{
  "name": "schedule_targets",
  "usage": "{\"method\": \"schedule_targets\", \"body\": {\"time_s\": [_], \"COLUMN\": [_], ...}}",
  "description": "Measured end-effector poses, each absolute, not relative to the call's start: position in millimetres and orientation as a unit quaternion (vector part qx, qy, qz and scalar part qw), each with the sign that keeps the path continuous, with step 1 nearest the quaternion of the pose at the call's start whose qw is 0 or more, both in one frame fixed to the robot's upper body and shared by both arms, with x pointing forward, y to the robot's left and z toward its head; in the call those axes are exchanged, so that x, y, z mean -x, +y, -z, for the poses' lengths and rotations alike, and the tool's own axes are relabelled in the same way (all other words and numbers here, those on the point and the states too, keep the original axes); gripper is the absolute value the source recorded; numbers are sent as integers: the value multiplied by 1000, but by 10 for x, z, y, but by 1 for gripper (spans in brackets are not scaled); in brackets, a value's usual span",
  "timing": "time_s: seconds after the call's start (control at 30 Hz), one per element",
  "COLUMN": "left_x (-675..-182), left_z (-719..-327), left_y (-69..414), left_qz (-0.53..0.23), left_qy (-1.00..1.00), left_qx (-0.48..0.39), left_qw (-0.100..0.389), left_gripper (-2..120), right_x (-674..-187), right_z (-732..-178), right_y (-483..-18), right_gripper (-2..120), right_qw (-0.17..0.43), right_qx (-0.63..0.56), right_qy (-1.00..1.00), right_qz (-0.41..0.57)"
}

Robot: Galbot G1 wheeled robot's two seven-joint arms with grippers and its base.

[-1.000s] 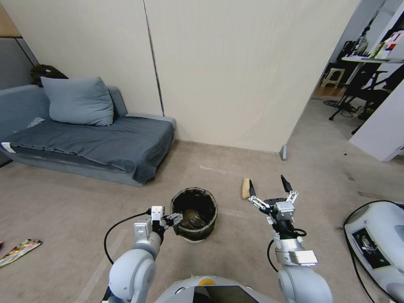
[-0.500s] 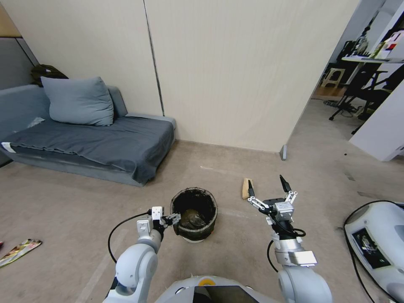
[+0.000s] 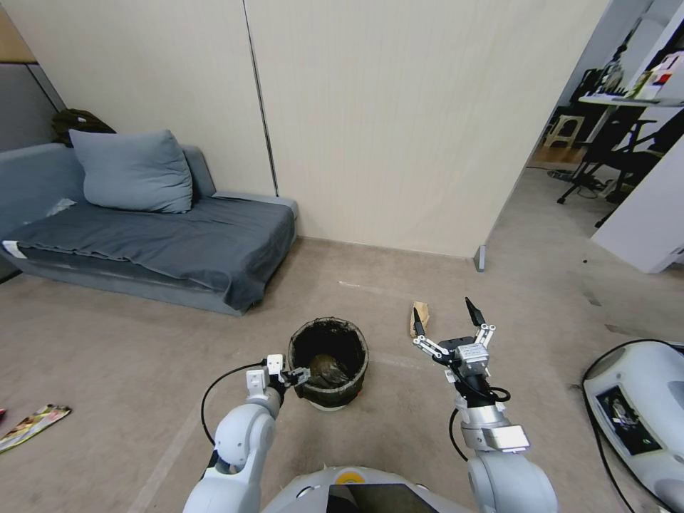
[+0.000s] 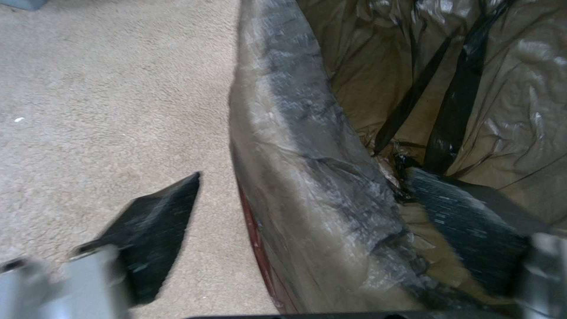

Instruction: Pick up the trash bin, then pick up the garbage from the floor and place it into the trash bin.

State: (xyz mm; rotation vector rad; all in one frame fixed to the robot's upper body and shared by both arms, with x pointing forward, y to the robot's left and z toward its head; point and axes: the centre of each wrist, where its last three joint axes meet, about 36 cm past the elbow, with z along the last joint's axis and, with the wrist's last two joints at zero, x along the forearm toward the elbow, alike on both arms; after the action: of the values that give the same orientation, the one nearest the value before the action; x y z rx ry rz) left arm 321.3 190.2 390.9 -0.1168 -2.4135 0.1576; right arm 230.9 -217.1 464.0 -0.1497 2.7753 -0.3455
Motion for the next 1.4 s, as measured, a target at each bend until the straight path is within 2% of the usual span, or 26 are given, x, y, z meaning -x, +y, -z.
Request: {"method": "schedule_targets", "body": {"time_s": [0.2,0.23,0.33,0.37,0.47,0.5,0.6,0.63,0.7,0.8,1.4], "left_x": [-3231,-3231,-3219,-3219,-3220,-3220,-3214,-3214,-3211,-3209,-3194], "left_z": [-3848,-3848,-3834,-3834,-3810,-3810,-3788,-3788,-3772,-3763,-3778], "left_y": [1868,1868,1854,1854,1855,1855,1858,1858,1861,1860,1855], "left_qz": [-62,-62,-61,-61,-60,-60,-58,-58,-58,-59,-54], "left_qy": [-930,-930,-930,-930,-929,-929,-929,-929,-929,-929,-932], "left_qx": [46,46,46,46,44,44,41,41,39,39,32], "left_qw": [359,359,361,361,363,363,364,364,364,364,358], "left_gripper": [65,65,50,50,34,34,21,21,11,4,3], "right_x": [-2308,-2308,-2307,-2307,-2306,-2306,-2294,-2294,-2292,-2292,-2304], "right_z": [-4635,-4635,-4633,-4633,-4630,-4630,-4608,-4608,-4604,-4604,-4591], "right_y": [-2170,-2170,-2170,-2170,-2169,-2169,-2162,-2162,-2161,-2160,-2154], "right_gripper": [100,100,100,100,100,100,100,100,100,100,100], "right_qw": [170,170,170,170,169,169,163,163,162,162,176], "right_qx": [56,56,57,57,58,58,62,62,63,64,61], "right_qy": [976,976,976,976,976,976,975,975,975,975,972], "right_qz": [124,124,125,125,127,127,136,136,138,139,142]}}
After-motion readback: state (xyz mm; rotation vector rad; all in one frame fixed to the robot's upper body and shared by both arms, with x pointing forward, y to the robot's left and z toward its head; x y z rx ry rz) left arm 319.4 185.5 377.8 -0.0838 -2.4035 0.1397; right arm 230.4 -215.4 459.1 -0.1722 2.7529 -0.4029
